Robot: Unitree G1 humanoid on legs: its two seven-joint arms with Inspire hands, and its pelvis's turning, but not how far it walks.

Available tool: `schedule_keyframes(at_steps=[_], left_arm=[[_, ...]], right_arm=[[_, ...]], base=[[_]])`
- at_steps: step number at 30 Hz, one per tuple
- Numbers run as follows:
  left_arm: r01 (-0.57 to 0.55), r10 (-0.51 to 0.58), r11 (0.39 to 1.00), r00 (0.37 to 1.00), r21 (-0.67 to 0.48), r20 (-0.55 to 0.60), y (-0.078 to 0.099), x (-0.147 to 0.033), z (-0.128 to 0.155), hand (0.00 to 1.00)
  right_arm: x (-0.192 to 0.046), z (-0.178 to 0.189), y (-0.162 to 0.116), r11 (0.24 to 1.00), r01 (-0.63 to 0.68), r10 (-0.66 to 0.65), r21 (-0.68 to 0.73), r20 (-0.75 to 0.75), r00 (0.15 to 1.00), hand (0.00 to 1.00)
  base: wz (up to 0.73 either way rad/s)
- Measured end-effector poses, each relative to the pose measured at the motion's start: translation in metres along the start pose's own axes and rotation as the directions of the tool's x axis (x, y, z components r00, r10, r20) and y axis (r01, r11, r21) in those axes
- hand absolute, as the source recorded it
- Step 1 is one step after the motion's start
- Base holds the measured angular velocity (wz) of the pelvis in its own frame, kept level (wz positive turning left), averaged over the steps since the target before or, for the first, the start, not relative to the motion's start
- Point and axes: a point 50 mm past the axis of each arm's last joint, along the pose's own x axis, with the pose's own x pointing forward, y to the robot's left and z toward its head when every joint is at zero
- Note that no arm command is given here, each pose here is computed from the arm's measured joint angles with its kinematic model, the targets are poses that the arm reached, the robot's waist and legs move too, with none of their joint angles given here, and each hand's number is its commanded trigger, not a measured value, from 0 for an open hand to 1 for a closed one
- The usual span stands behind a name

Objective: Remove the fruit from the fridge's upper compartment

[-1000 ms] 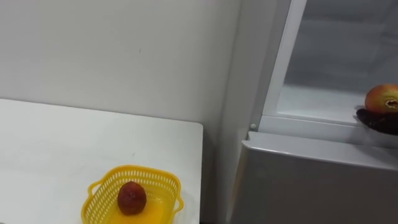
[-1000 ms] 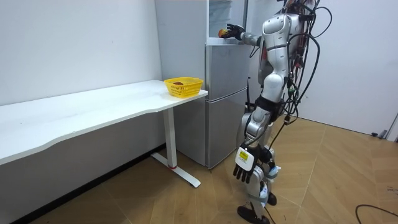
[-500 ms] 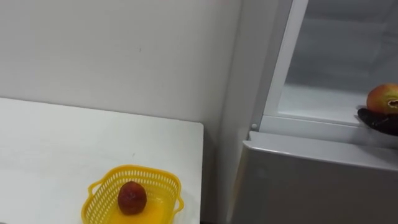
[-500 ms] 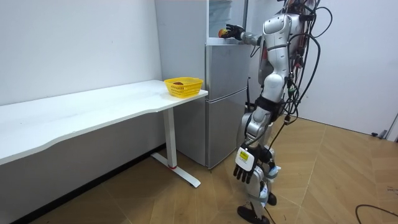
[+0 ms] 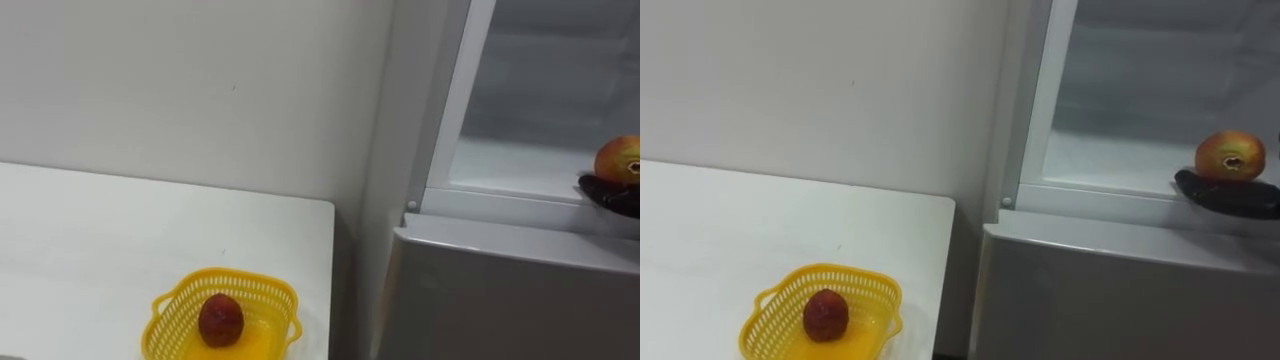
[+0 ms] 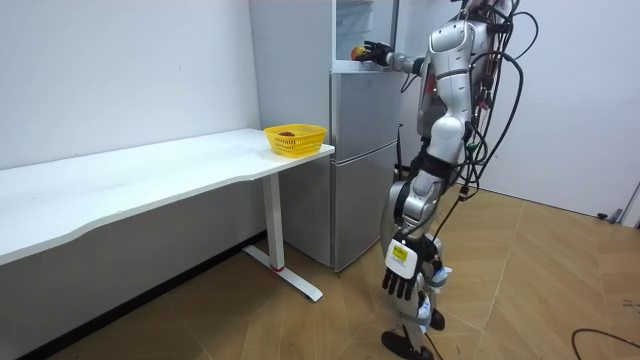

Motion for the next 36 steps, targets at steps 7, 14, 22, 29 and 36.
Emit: schedule_keyframes(at_steps=[7, 14, 22, 29, 36], left_arm=[[-0.011, 0.011, 1.0, 1.0, 0.001, -0.015, 0.001, 0.0, -0.003, 0.0], [-0.013, 0.014, 1.0, 0.999, 0.019, -0.037, 0.002, -0.001, -0.007, 0.0], [-0.003, 0.004, 1.0, 0.998, 0.015, -0.062, 0.003, -0.001, -0.012, 0.0], [0.014, -0.013, 1.0, 0.997, 0.013, -0.07, 0.002, 0.0, -0.012, 0.0], [0.014, -0.013, 1.0, 0.997, 0.013, -0.074, 0.002, -0.001, -0.013, 0.0]], right_arm=[[0.001, -0.002, -0.001, 0.999, -0.02, 0.021, 0.05, -0.014, 1.0, 0.0], [0.001, -0.006, -0.004, 0.999, -0.049, 0.05, 0.023, -0.036, 0.998, 0.0], [0.003, -0.011, -0.014, 0.998, -0.062, 0.063, 0.023, -0.069, 0.996, 0.0], [0.003, -0.011, -0.014, 0.997, -0.068, 0.07, 0.024, -0.066, 0.995, 0.0], [0.004, -0.009, -0.01, 0.996, -0.088, 0.089, 0.02, -0.054, 0.995, 0.0]], base=[[0.0], [0.0], [0.0], [0.0], [-0.04]])
